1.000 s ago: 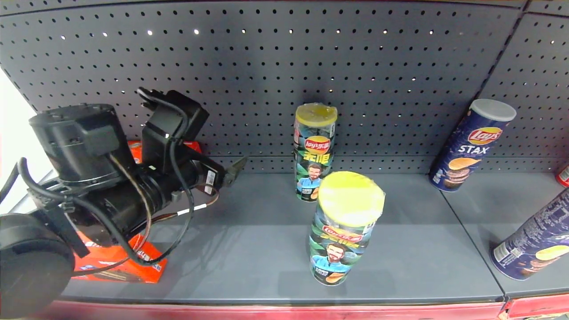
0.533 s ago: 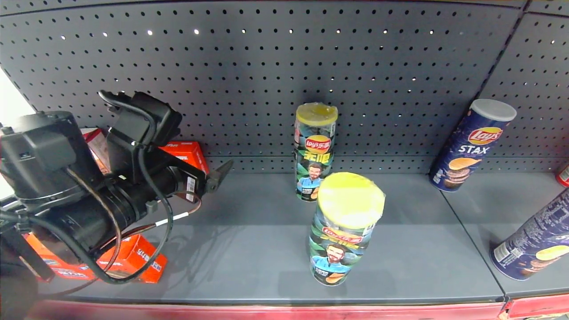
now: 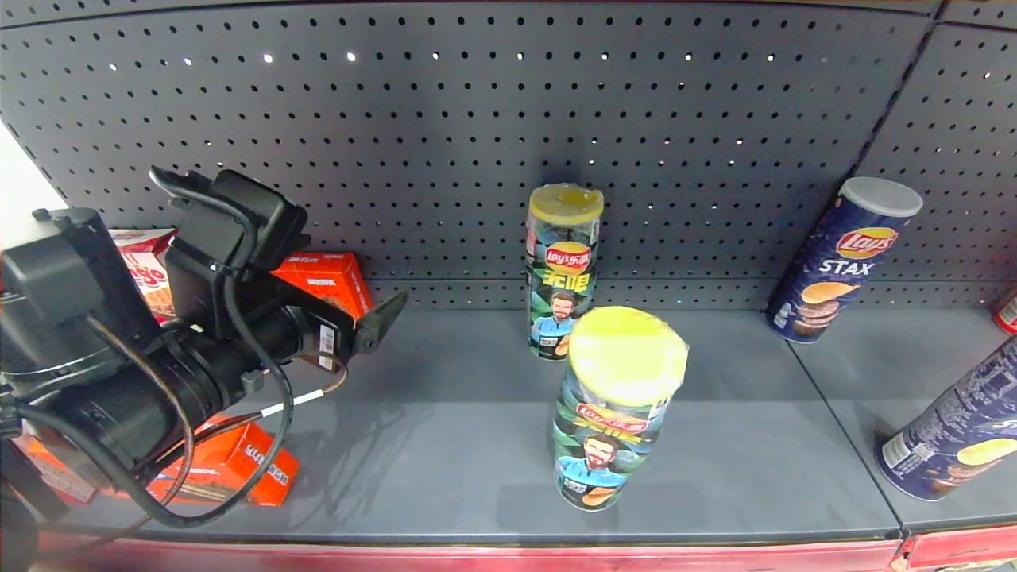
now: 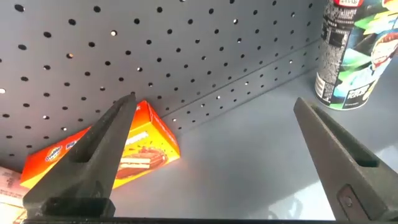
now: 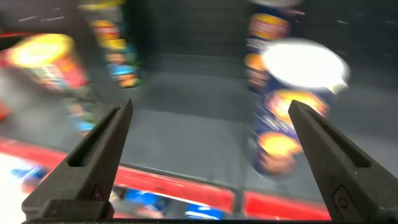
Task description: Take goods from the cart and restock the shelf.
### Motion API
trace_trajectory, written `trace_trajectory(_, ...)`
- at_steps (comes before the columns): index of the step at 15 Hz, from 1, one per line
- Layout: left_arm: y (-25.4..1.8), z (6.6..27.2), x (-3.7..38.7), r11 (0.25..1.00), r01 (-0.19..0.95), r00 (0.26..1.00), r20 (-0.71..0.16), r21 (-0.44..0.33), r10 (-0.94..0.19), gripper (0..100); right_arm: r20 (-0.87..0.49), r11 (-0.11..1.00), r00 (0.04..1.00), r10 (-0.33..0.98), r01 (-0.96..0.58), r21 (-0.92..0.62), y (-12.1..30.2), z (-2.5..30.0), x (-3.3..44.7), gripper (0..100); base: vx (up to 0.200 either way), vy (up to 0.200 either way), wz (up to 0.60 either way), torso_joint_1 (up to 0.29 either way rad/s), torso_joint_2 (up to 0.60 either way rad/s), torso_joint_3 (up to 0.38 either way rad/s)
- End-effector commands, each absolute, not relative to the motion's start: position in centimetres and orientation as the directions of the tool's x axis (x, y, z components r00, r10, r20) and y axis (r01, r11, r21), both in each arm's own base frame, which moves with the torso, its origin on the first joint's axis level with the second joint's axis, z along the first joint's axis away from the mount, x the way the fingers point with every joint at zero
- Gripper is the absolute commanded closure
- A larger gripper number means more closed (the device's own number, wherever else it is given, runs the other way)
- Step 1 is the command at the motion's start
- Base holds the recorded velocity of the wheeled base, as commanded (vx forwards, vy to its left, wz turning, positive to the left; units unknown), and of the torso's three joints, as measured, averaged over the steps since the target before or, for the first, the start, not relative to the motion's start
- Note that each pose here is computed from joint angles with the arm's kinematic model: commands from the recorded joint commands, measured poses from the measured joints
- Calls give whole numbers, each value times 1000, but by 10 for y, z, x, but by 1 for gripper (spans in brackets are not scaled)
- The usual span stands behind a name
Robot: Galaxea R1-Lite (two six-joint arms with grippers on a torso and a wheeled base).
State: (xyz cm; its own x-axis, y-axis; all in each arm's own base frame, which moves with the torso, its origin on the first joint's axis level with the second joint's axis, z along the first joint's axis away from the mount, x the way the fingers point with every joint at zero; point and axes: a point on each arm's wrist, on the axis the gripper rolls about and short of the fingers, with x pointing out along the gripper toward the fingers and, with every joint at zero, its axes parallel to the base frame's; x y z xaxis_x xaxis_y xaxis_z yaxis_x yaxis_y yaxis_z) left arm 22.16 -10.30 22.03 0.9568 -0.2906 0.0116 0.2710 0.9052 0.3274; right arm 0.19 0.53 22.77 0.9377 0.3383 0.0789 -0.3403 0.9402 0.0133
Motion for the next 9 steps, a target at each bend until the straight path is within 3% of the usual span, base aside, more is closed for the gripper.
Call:
trace_trajectory(1, -103, 218, 221, 904, 273, 957, 5, 329, -290, 0, -43, 886, 885, 464, -464, 10, 16, 246, 45, 0, 0, 0, 0, 0, 0, 0)
trace_trajectory(9, -94, 215, 223, 911, 247, 965, 6, 332, -264, 0, -86, 782, 781, 619, -623, -32, 48, 270, 96, 0, 0, 0, 0, 0, 0, 0)
